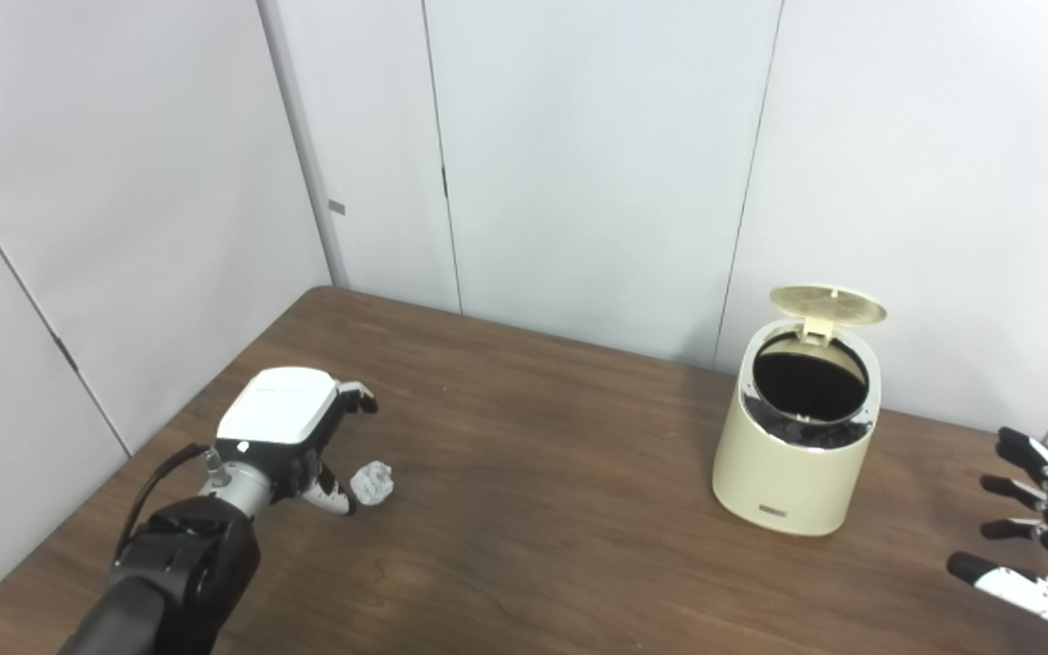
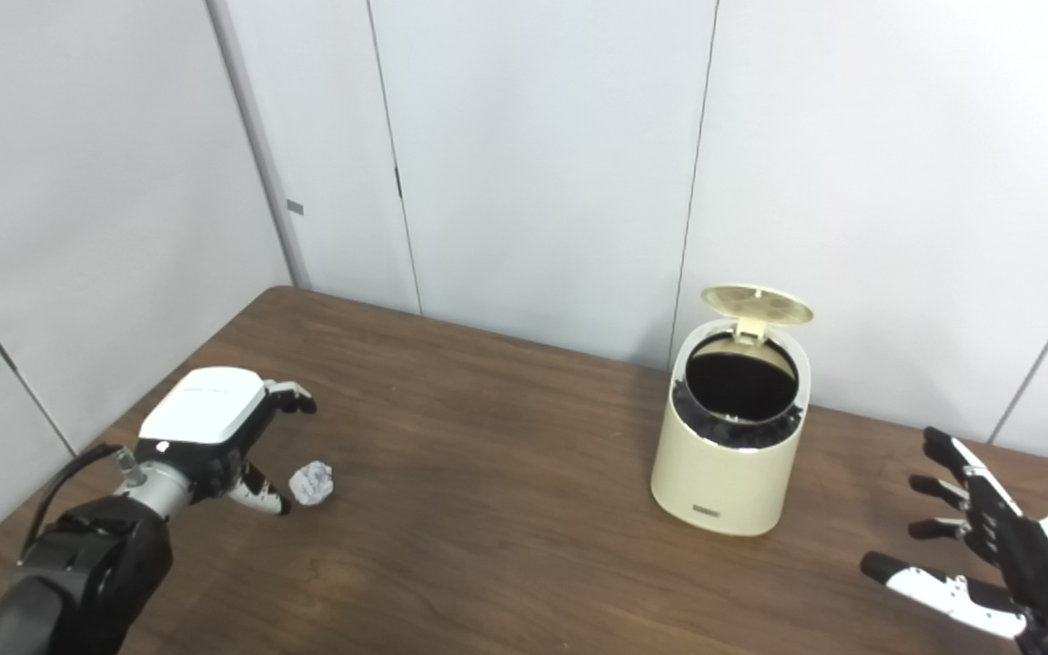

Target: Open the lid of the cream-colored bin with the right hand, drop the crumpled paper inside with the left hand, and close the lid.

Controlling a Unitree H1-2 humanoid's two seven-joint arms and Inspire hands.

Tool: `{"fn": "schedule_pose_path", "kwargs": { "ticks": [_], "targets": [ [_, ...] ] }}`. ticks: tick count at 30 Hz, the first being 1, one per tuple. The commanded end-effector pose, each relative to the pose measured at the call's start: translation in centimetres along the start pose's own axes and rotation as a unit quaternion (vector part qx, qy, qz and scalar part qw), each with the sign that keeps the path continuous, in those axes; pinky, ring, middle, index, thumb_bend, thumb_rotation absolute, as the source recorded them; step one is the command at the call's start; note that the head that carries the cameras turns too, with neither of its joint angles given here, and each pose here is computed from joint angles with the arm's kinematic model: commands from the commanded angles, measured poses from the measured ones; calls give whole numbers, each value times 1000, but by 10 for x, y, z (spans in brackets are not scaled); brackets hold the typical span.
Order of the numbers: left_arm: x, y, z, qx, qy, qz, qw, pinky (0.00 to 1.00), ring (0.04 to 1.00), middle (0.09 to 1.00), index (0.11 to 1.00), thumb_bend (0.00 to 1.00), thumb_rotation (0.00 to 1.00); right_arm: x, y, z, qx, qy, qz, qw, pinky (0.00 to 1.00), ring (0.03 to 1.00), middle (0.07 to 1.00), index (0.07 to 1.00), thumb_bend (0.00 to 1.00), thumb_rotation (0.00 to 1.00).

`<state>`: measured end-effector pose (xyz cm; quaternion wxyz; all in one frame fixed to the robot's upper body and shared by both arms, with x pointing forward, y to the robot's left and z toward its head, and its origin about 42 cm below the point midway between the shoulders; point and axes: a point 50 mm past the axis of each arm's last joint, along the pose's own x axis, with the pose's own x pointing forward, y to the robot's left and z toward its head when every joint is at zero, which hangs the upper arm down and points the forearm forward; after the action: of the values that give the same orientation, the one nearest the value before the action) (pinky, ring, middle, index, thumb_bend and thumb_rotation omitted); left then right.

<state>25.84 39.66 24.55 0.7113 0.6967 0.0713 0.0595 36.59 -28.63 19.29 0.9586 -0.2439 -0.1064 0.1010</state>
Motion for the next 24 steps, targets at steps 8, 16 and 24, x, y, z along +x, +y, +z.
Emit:
{"fn": "schedule_pose_path", "kwargs": {
  "ticks": [8, 16, 24],
  "targets": [
    [12, 5, -2, 18, 2, 22, 1000, 529, 677, 764, 776, 886, 81, 9, -14, 22, -15, -42, -14, 999, 633, 838, 932, 918, 947, 443],
    [15, -5, 1, -7, 9, 6, 1000, 534, 670, 737, 770, 859, 68, 8, -14, 22, -22, -39, -15, 999, 634, 840, 931, 921, 948, 449],
    [19, -18, -2, 15, 11, -5, 1000, 521, 659, 725, 759, 859, 102, 6, -18, 23, -29, -36, -14, 999, 624, 845, 936, 925, 938, 455]
  ]
}}
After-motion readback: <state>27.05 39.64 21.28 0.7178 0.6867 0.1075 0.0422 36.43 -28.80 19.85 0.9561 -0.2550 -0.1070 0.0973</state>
